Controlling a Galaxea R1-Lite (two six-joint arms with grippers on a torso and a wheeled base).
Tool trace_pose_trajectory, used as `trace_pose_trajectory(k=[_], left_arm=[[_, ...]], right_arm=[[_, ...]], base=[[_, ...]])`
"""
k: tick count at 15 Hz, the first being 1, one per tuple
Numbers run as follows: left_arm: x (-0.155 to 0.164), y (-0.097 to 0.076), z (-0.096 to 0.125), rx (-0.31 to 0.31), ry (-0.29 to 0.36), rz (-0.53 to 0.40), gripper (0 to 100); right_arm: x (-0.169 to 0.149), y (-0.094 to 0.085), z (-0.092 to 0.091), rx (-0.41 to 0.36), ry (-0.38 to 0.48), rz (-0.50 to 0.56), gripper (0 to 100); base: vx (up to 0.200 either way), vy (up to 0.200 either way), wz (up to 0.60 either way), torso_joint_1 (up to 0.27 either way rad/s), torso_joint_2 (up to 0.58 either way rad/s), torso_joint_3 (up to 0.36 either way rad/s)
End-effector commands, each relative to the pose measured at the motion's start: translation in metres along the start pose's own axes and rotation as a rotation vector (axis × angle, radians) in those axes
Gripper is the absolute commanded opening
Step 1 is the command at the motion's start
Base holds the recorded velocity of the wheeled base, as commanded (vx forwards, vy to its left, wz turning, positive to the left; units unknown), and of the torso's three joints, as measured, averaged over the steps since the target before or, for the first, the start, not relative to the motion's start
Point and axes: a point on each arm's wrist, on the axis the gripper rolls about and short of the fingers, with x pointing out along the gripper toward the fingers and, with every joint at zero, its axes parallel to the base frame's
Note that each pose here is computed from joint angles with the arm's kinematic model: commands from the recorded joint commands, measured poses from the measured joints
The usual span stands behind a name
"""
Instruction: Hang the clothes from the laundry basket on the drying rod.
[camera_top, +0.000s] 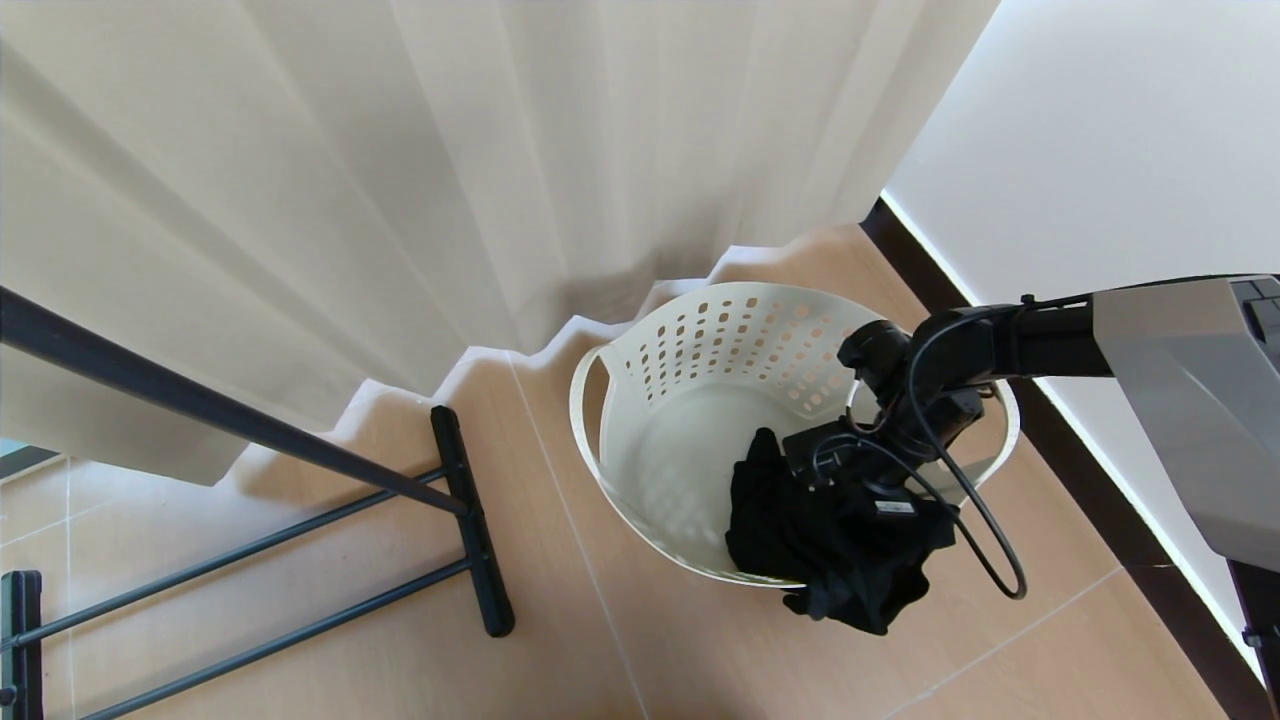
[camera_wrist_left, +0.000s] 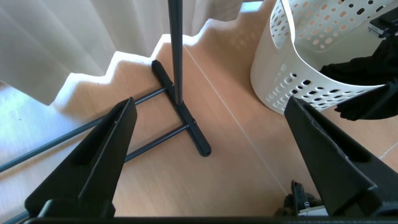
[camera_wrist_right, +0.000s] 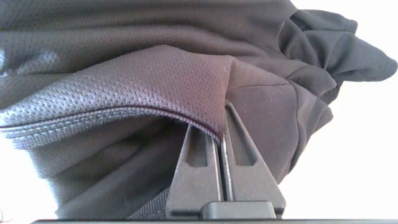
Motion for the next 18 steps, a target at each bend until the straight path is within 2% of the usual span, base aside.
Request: trace_pose_trajectory(k=[1,4,8,12,16,18], left_arm=[[0.0,0.0,0.0,0.001,0.001,0.0,100],[0.0,0.0,0.0,-0.001,0.001,0.0,100],[0.0,0.0,0.0,-0.001,0.001,0.0,100],[0.0,0.0,0.0,-0.001,0.001,0.002,100],[0.0,0.0,0.0,-0.001,0.001,0.0,100],[0.0,0.0,0.0,-0.001,0.001,0.0,100]], right_arm=[[-0.018,0.002,0.002,-0.004,-0.017,-0.033,0],[-0.045,0.005,0.004,0.002,-0.072,-0.08,0],[-0.067,0.016,0.005,-0.004,-0.085,-0.106,0],[-0.103,0.037,0.013,-0.027,-0.106,-0.162,0],[-0.138,0.072,0.027,-0.069,-0.165,-0.232,0],[-0.144,0.089,0.03,-0.104,-0.211,-0.326,0]], base=[[0.0,0.0,0.0,0.0,0.0,0.0],[0.0,0.0,0.0,0.0,0.0,0.0],[0.0,0.0,0.0,0.0,0.0,0.0],[0.0,0.0,0.0,0.0,0.0,0.0],[0.0,0.0,0.0,0.0,0.0,0.0],[0.0,0.0,0.0,0.0,0.0,0.0]])
